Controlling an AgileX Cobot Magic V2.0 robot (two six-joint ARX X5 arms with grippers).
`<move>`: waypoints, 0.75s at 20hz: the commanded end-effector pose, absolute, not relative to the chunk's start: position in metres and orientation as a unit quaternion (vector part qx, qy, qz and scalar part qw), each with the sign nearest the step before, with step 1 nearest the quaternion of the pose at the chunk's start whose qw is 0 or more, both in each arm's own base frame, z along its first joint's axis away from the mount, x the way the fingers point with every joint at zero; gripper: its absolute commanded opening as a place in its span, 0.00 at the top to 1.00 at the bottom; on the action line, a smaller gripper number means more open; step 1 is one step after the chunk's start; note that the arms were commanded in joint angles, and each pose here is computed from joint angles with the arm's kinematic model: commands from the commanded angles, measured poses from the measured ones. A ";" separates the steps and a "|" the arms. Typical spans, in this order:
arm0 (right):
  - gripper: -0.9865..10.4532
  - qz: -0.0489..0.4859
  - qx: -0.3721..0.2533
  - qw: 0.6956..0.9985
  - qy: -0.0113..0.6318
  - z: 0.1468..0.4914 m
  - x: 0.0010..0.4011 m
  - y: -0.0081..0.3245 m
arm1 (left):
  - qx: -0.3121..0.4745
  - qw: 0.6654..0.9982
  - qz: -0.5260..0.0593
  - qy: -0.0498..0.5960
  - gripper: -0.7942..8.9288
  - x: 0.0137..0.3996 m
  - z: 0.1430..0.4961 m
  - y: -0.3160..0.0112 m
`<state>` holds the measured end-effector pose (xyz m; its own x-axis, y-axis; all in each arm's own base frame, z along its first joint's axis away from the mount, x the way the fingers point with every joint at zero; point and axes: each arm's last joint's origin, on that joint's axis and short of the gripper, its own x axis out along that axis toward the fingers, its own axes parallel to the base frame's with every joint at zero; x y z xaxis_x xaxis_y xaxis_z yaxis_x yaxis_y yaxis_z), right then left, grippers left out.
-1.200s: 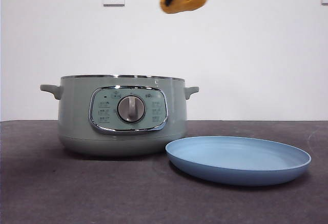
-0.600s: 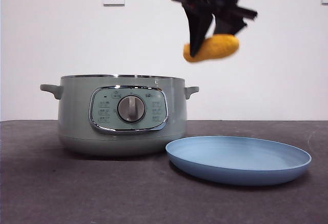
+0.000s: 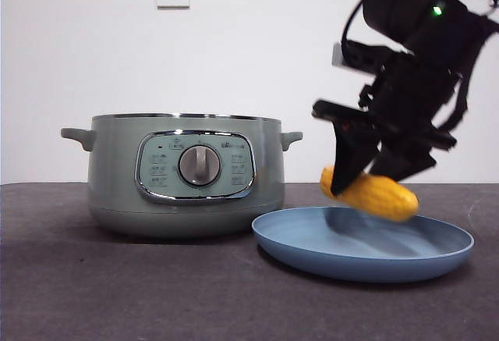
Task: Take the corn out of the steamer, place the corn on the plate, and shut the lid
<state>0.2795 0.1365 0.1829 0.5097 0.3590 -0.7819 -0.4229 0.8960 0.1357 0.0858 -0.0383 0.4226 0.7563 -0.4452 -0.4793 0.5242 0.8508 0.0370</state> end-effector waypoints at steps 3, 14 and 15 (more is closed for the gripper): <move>0.92 0.222 -0.030 0.868 0.442 0.160 0.271 0.132 | 0.085 0.942 -0.264 0.187 0.93 0.091 0.432 -0.041; 0.92 0.217 -0.035 0.856 0.467 0.141 0.269 0.131 | 0.084 0.939 -0.278 0.185 0.93 0.124 0.431 -0.055; 0.87 0.215 -0.032 0.857 0.468 0.141 0.269 0.131 | 0.084 0.939 -0.278 0.185 0.93 0.127 0.431 -0.056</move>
